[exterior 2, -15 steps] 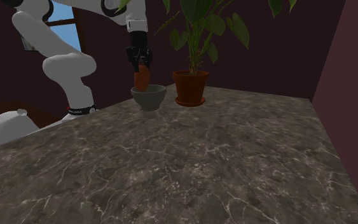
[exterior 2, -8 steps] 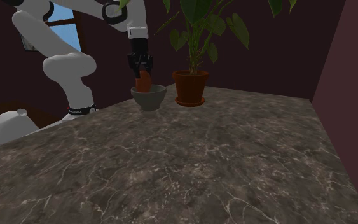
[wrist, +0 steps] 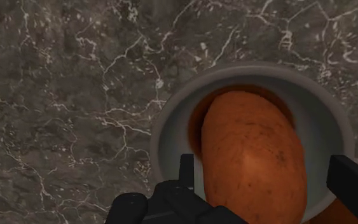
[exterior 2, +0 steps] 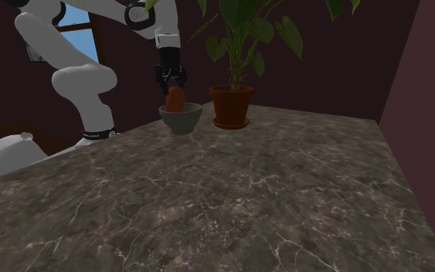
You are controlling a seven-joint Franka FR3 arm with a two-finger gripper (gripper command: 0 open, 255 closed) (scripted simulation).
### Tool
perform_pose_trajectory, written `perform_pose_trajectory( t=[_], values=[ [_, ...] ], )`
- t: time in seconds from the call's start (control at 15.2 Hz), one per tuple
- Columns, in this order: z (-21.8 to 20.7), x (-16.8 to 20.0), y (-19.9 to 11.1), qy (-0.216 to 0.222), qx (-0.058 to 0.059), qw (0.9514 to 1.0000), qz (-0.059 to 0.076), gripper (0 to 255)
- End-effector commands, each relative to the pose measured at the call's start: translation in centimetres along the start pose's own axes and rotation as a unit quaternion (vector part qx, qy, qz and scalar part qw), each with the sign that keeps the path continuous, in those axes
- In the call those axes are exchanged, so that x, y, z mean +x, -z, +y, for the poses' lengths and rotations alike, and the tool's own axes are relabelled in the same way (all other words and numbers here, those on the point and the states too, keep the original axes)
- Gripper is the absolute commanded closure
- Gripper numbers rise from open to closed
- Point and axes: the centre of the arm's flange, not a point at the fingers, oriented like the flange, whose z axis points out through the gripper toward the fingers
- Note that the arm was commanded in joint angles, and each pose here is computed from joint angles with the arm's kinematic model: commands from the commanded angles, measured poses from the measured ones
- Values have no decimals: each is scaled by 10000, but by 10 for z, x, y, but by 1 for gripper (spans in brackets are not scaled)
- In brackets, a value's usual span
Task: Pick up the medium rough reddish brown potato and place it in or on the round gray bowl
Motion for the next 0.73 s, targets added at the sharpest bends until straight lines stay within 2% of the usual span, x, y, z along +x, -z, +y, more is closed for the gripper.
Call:
perform_pose_trajectory(
  t=[0.0,0.2,0.46,0.66],
  values=[
    [0,0,-1,1,-8,10000,-17,0],
    [1,-1,-3,1,-7,10000,-18,0],
    [1,-1,47,1,-7,10000,-17,0],
    [1,-1,47,1,-7,10000,-17,0]
  ],
)
